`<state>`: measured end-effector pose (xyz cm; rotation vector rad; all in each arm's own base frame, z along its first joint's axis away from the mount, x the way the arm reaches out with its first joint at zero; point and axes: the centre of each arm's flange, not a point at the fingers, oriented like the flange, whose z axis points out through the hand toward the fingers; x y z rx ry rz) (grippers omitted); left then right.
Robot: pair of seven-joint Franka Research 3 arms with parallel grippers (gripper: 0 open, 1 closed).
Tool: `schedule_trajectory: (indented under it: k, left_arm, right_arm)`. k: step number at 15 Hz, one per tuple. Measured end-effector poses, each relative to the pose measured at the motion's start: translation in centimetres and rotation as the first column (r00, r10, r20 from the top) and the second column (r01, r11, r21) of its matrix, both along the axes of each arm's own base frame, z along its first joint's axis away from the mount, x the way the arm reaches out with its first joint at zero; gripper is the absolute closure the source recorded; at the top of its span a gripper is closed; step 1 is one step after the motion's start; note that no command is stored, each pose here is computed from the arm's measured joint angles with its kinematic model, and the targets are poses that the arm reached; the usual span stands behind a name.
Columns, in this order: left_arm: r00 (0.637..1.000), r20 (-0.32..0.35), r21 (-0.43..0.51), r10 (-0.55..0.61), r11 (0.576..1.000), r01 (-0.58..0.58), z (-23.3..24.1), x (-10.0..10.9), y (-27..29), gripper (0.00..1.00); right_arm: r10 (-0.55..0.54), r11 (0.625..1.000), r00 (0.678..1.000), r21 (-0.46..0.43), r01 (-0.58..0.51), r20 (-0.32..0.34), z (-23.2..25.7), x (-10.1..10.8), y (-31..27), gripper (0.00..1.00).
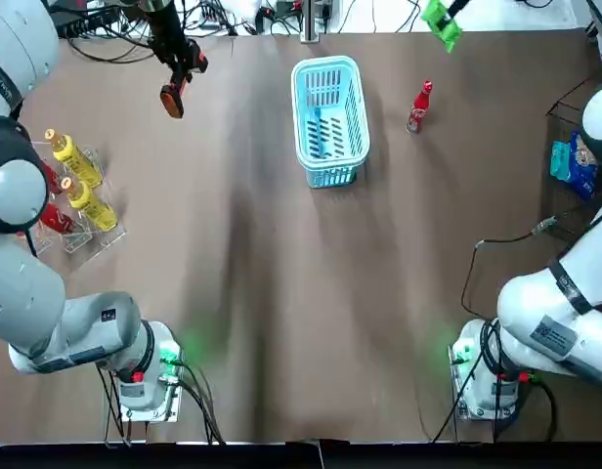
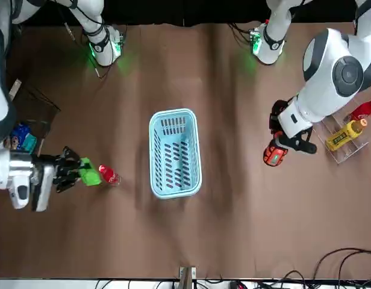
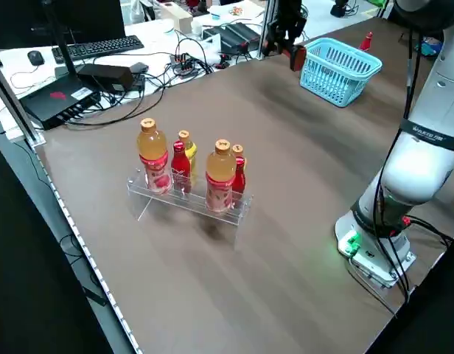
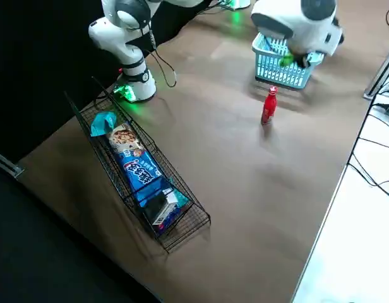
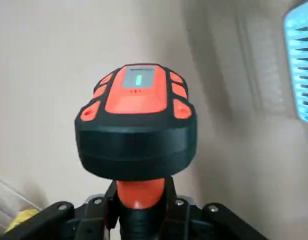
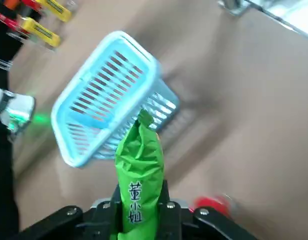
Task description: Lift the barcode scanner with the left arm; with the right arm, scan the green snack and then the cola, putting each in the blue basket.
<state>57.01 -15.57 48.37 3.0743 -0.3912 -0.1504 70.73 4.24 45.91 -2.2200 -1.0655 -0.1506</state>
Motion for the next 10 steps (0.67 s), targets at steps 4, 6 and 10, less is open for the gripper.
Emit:
schedule_trajectory:
  k: [4,6,10]
  left_arm:
    - [0.999,-0.030,-0.117,0.017,0.993,-0.021,1.6,-1.1,-2.1,0.63]
    - [0.999,-0.034,-0.134,0.007,0.991,-0.011,1.8,-1.3,-3.0,0.63]
    - [0.999,-0.044,-0.162,-0.001,0.987,-0.006,2.0,-1.7,-4.0,0.63]
  right_arm:
    - [0.008,0.991,0.998,0.134,0.000,-0.058,4.0,-1.5,8.5,0.72]
    - [0.003,0.970,0.996,0.242,0.019,-0.088,4.8,-1.6,9.9,0.72]
    - [-0.041,0.941,0.994,0.330,0.072,-0.102,5.3,-1.3,13.1,0.72]
